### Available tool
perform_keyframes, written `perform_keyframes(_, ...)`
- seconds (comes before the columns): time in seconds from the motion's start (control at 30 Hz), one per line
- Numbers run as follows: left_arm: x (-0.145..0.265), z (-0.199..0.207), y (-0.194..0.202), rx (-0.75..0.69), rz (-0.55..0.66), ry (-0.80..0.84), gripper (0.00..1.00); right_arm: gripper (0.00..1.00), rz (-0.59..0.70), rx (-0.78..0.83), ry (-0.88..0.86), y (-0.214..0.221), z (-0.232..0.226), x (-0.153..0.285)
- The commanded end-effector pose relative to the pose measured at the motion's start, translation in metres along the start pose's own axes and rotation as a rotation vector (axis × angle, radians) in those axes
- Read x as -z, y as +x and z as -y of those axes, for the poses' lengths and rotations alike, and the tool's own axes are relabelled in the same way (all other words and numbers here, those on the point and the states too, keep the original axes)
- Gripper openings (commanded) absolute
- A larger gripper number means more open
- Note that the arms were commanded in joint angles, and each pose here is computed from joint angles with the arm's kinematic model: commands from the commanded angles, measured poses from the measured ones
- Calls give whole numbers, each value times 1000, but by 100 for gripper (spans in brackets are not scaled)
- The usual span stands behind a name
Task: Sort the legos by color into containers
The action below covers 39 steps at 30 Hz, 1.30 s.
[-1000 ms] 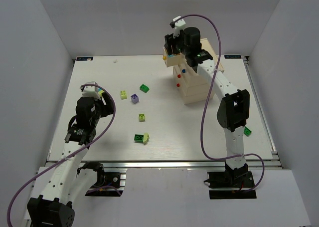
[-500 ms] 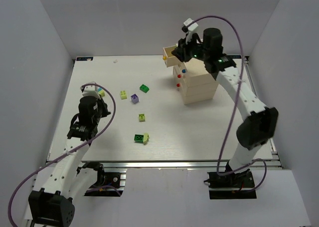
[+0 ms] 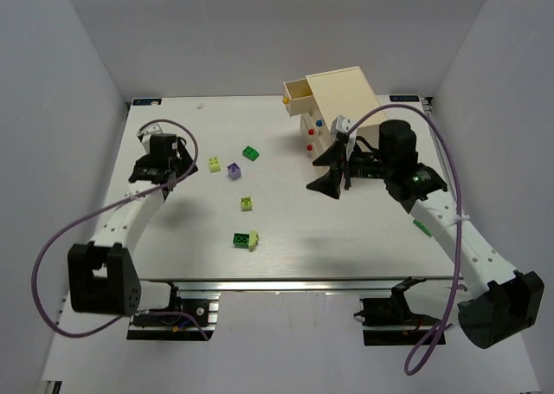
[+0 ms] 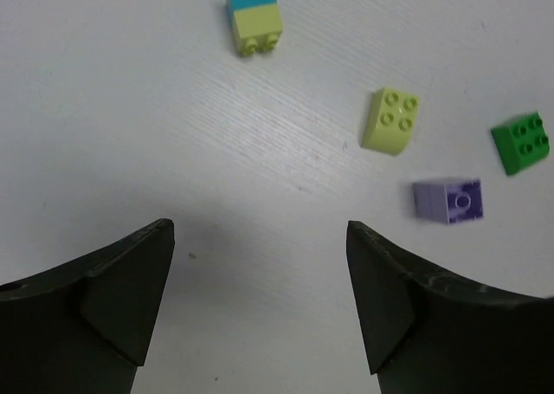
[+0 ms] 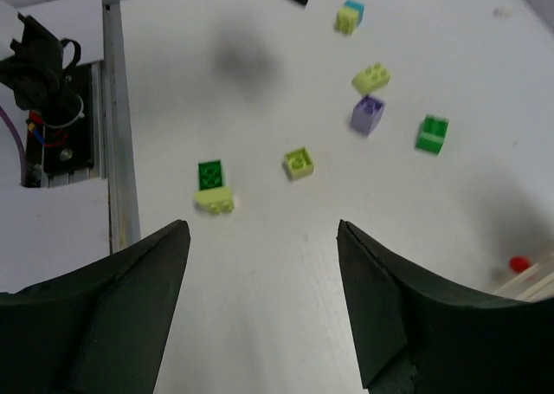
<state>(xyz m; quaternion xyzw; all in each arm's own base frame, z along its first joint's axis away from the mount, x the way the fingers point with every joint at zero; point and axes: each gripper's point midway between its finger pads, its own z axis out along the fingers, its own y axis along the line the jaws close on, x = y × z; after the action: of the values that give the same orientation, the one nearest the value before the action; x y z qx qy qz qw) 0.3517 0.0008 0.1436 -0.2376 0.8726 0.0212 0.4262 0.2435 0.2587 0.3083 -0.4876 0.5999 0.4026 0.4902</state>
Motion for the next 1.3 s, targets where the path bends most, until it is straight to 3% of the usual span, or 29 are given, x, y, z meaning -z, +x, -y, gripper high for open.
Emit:
perform_keyframes(0.0, -15, -7, -17, 66, -17, -97, 90, 75, 28, 34, 60, -2, -1, 11)
perform_keyframes(0.17, -61, -18, -29, 123, -84, -191, 92, 75, 34, 51, 107, 6, 2, 19)
perform_keyframes(0.37, -96, -10, -49, 183, -124, -190, 92, 74, 32, 78, 134, 6, 3, 26)
perform_keyframes(0.57, -103, -4, -61, 185, -125, -172, 92, 70, 27, 56, 292, 2, 30, 38)
perform_keyframes(0.77, -102, -13, -56, 156, -134, -187, 90, 65, 34, 23, 293, 5, 34, 39)
perform_keyframes(0.8, -102, -9, -51, 151, -154, -157, 87, 65, 32, 19, 305, 5, 36, 40)
perform_keyframes(0.87, -93, 10, -61, 135, -128, -32, 67, 63, 35, 17, 403, -1, 51, 50)
perform_keyframes(0.9, -84, 37, -58, 125, -156, 133, 51, 62, 37, 8, 459, -3, 59, 55)
perform_keyframes(0.93, -68, 56, -65, 103, -110, 273, 27, 60, 45, 5, 508, -7, 67, 60)
perform_keyframes(0.97, -56, 72, -64, 90, -109, 361, 18, 59, 45, -6, 579, -8, 77, 68)
perform_keyframes(1.13, 11, 127, -79, 27, -62, 739, 12, 54, 67, -52, 703, -11, 96, 84)
perform_keyframes(1.27, 42, 141, -75, -54, -57, 886, 25, 53, 81, -80, 757, -8, 107, 92)
